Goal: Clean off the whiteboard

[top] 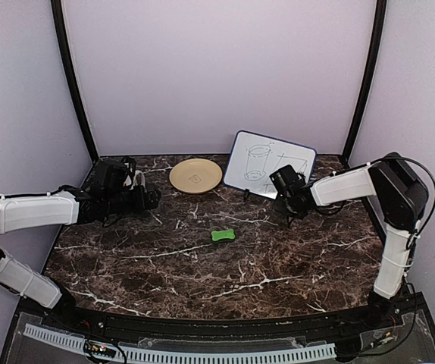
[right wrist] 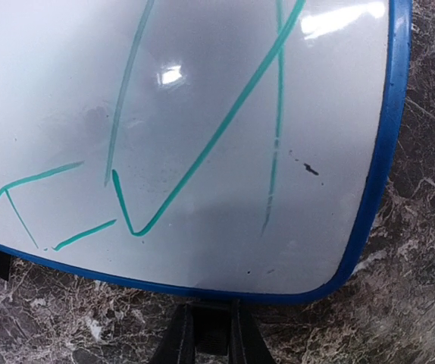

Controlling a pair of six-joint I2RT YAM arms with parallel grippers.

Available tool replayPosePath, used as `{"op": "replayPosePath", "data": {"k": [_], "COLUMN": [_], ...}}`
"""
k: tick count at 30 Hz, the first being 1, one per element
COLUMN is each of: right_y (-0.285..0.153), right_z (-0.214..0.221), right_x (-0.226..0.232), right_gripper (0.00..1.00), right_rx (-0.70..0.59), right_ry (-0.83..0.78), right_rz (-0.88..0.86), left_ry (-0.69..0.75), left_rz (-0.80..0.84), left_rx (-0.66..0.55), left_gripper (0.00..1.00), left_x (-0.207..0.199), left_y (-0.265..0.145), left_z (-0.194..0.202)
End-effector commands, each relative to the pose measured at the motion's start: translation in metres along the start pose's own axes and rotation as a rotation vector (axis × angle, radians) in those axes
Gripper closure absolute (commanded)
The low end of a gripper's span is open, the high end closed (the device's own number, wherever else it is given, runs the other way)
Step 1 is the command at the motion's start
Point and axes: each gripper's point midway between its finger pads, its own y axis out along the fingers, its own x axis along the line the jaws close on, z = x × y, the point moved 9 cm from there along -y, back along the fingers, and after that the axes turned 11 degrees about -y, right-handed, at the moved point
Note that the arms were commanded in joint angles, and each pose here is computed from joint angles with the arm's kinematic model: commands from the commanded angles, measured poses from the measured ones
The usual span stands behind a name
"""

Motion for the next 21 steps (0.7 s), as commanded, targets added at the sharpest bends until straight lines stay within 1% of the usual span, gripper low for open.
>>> {"op": "replayPosePath", "data": {"k": [1,5,7,8,9,12,14,17,18,19,20,21], "right_y": [-0.008,-0.015,-0.019,-0.022,-0.024,-0.030,-0.034,-0.038,-0.039,-0.040,-0.040,-0.041], "right_z": [-0.001,0.000,0.000,0.000,0.001,0.001,0.003,0.007,0.010,0.013,0.016,0.019], "right_x": [-0.004,-0.007,-0.008,-0.009,-0.010,-0.012,-0.012,-0.011,-0.010,-0.009,-0.009,-0.008], "right_gripper": [1.00,1.00,1.00,1.00,1.00,1.00,1.00,1.00,1.00,1.00,1.00,1.00], "right_rx": [0.001,-0.001,-0.004,-0.007,-0.007,-0.014,-0.012,-0.012,-0.011,-0.010,-0.006,-0.003], "right_ry": [0.021,0.028,0.027,0.026,0.027,0.029,0.029,0.026,0.026,0.027,0.027,0.028], "right_rz": [-0.017,-0.030,-0.029,-0.027,-0.021,-0.003,0.010,0.025,0.026,0.024,0.025,0.024], "left_ry": [0.008,0.050,0.095,0.127,0.144,0.224,0.261,0.334,0.386,0.418,0.468,0.510], "left_rz": [0.024,0.079,0.160,0.229,0.255,0.432,0.502,0.557,0.571,0.572,0.581,0.575], "left_rx": [-0.041,-0.008,0.024,0.038,0.051,0.085,0.118,0.190,0.198,0.247,0.243,0.299], "left_gripper": [0.01,0.01,0.01,0.01,0.01,0.01,0.01,0.01,0.01,0.02,0.02,0.03], "left_x": [-0.007,-0.010,-0.016,-0.021,-0.021,-0.033,-0.037,-0.046,-0.052,-0.056,-0.062,-0.065], "left_y": [-0.009,-0.008,-0.009,-0.010,-0.010,-0.014,-0.012,-0.001,0.000,0.007,0.009,0.017], "left_z": [-0.009,-0.005,-0.001,0.001,0.005,0.012,0.018,0.030,0.031,0.042,0.042,0.056]}}
